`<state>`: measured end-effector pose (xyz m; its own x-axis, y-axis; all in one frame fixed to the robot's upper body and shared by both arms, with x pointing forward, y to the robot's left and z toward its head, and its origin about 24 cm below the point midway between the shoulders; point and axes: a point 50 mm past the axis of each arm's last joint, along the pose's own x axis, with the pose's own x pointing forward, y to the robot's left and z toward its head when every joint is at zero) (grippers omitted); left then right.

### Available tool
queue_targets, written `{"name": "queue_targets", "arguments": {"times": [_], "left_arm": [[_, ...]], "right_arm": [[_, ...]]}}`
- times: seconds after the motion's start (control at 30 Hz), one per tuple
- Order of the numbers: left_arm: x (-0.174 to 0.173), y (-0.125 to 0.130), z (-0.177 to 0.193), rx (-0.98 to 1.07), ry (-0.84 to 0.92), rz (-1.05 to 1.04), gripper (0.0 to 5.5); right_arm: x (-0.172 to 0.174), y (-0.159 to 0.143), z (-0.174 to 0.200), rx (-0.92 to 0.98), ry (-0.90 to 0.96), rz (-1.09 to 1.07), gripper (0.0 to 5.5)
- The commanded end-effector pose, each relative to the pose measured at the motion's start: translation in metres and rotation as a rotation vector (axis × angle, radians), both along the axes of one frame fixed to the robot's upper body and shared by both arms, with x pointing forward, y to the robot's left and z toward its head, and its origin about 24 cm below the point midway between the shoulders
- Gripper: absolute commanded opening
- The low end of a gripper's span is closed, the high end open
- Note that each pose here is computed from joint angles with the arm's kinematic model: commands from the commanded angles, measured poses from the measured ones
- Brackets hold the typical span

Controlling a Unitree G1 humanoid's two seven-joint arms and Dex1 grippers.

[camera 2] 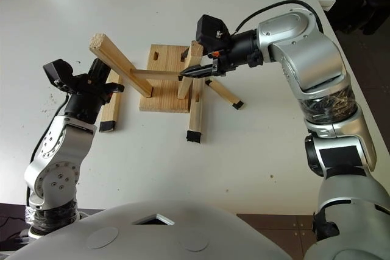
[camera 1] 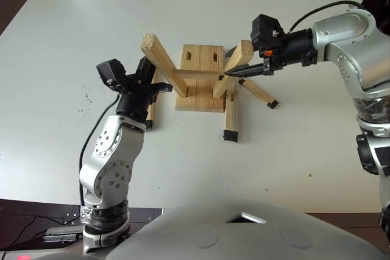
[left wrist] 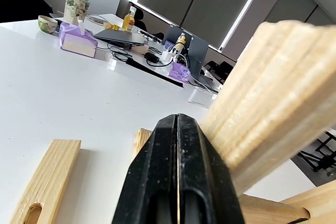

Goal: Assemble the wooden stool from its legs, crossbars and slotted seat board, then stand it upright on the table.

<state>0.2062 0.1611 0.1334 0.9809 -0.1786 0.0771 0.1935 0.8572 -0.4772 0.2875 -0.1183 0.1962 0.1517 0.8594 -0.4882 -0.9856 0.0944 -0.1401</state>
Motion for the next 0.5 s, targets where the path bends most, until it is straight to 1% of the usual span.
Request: {"name": "queue_targets", "arguments": {"times": [0.03,0.07,0.2,0.3,0.5], "left_arm": [[-0.008,-0.011,0.006,-0.023,-0.030,-0.166,0.00],[-0.009,-0.012,0.007,-0.028,-0.033,-0.175,0.00],[-0.011,-0.007,0.008,-0.017,-0.039,-0.168,0.00],[-0.007,0.006,0.006,0.003,-0.029,-0.121,0.00],[-0.005,0.027,0.005,0.048,-0.011,-0.056,0.00]], "right_arm": [[-0.010,0.010,-0.019,0.055,0.061,0.053,2.01],[-0.009,0.009,-0.017,0.069,0.044,0.062,2.37],[-0.005,0.003,-0.011,0.120,0.012,0.071,2.88],[-0.003,-0.004,-0.003,0.186,-0.015,0.037,3.39],[-0.006,-0.019,0.023,0.348,-0.063,-0.047,3.39]]}}
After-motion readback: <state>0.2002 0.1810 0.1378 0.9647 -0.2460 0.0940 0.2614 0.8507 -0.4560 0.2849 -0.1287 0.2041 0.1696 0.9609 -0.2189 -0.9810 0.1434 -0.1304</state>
